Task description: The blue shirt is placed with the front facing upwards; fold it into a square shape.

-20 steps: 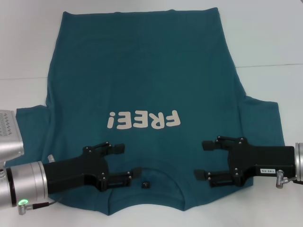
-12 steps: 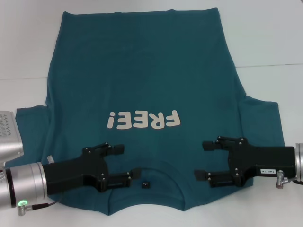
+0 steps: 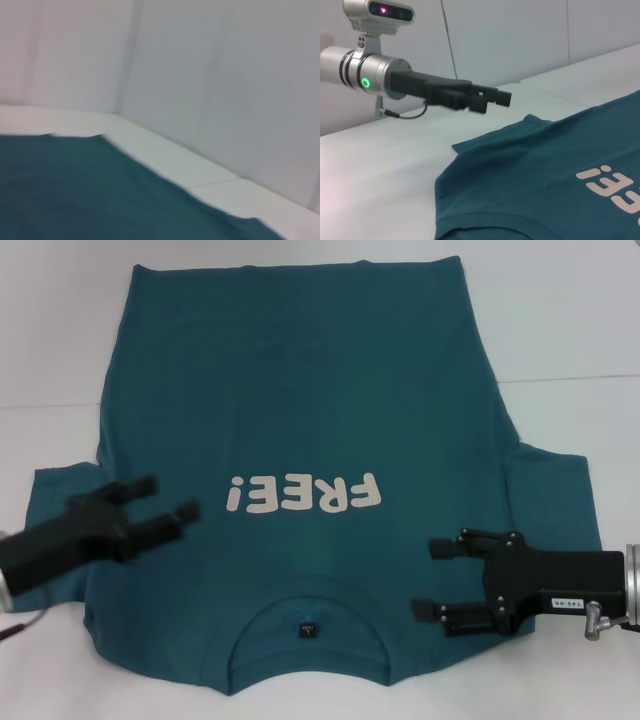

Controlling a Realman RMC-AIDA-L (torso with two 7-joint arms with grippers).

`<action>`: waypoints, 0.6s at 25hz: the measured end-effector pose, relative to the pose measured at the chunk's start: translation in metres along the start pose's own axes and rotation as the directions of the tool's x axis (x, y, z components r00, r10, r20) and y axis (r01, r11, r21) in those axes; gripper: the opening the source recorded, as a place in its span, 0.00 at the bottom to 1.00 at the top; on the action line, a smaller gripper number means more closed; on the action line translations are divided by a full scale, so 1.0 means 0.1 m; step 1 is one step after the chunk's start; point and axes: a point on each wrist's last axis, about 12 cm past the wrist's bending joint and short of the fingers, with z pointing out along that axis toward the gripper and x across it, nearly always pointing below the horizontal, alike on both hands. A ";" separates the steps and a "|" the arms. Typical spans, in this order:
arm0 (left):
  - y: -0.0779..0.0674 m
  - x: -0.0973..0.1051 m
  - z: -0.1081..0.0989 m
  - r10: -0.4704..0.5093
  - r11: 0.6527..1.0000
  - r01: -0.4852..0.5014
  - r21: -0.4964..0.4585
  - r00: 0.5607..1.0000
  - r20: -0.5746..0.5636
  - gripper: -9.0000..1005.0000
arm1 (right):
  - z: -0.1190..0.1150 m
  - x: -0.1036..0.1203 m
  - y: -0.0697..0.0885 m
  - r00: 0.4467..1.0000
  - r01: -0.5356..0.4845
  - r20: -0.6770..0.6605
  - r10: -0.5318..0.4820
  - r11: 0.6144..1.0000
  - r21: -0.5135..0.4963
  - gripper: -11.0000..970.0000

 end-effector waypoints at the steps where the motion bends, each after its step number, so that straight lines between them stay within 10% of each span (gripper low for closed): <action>1: 0.06 -0.01 -0.05 -0.037 0.998 0.036 -0.042 0.999 -0.004 0.87 | 0.00 0.00 0.00 1.000 0.000 0.001 0.000 1.000 0.000 0.95; 15: 0.49 -0.03 -0.70 -0.405 0.838 0.386 -0.387 0.914 0.036 0.87 | 0.03 -0.04 0.00 1.000 0.000 0.008 0.000 1.000 -0.013 0.95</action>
